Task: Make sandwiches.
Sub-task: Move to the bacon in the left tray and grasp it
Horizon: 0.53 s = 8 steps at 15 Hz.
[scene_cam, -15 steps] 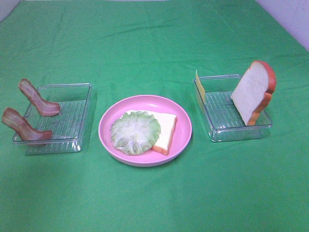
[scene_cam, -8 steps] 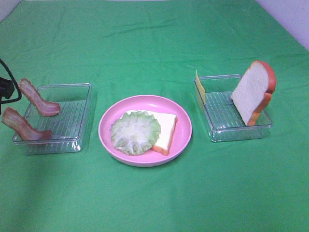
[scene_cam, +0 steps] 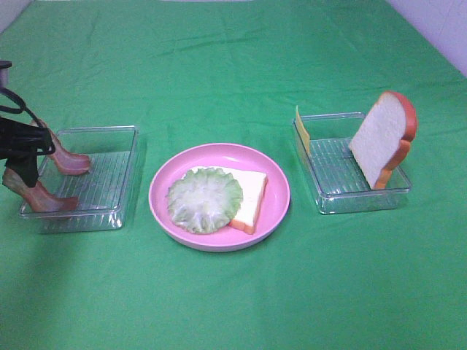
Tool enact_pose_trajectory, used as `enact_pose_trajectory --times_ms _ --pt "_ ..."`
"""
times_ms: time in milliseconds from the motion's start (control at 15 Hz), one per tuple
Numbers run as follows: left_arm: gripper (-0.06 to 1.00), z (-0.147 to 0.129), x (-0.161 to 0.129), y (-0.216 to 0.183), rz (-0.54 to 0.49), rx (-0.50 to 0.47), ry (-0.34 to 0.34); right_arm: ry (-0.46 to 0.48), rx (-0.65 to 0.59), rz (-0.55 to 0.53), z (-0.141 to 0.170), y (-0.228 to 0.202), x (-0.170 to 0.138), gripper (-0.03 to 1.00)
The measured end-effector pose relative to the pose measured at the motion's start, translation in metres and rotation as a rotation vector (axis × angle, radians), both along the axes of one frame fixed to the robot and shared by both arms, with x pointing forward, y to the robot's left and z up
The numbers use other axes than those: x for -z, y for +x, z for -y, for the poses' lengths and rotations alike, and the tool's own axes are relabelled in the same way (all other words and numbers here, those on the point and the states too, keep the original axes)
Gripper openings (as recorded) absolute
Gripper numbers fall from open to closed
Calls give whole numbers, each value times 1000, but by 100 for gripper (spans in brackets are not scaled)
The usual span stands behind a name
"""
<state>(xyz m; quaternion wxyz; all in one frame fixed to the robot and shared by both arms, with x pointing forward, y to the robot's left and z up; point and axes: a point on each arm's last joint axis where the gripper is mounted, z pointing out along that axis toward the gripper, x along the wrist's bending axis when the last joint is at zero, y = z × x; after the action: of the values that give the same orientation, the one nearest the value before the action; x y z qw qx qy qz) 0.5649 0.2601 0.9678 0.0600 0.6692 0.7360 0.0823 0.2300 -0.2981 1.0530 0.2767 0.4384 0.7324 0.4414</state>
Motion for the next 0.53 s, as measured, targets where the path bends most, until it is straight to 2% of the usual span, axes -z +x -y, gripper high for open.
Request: enact_pose_trajectory --times_ms 267,400,533 --pt "69 2 7 12 9 -4 -11 0 0 0 0 0 0 69" --pt "52 3 5 16 27 -7 -20 0 0 0 0 0 0 69" --pt "43 3 7 17 20 -7 -19 0 0 0 0 0 0 69"
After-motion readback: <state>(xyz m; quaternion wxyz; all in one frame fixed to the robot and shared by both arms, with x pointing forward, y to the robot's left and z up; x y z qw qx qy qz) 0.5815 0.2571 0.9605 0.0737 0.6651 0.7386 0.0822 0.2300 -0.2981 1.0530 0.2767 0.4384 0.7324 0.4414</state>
